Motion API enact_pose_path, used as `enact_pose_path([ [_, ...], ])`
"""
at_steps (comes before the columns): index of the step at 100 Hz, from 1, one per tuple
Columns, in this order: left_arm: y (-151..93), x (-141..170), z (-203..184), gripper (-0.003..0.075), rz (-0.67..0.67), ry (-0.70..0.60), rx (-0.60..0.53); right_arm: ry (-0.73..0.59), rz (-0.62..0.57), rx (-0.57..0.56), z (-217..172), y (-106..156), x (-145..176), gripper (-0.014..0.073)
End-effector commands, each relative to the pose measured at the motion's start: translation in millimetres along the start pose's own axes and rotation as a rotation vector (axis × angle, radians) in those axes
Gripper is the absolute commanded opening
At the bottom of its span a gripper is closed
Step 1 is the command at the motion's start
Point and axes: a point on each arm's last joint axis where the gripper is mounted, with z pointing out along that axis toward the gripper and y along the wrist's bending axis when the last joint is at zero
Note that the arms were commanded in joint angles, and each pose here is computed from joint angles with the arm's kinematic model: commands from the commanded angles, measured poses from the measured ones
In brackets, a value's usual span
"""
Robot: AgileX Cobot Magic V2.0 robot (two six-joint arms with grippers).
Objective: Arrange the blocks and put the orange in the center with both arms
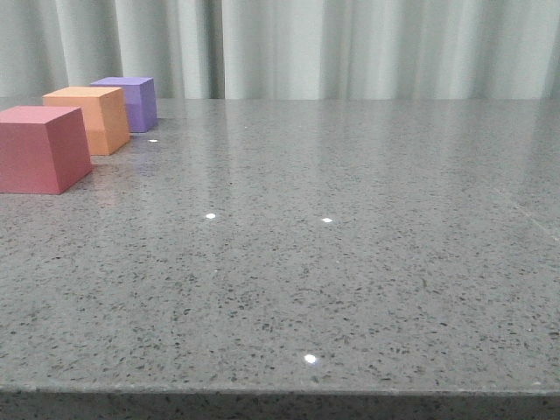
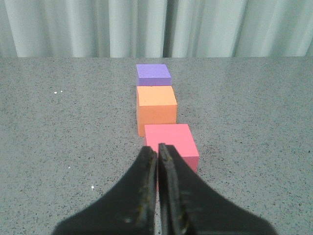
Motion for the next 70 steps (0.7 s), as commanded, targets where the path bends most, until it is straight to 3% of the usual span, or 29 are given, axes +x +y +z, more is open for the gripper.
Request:
enact_pose_path([
  [1, -1.3, -15.7, -2.3, -0.0020, -0.002, -0.106, 0.008, -0.102, -0.017, -0.019, -2.6, 1.7, -15.7, -0.0111],
  [70, -0.7, -13.3, -1.5, -0.0020, 0.018, -0.113, 0.004, -0.102, -0.017, -0.019, -2.6, 1.7, -15.7, -0.0111],
])
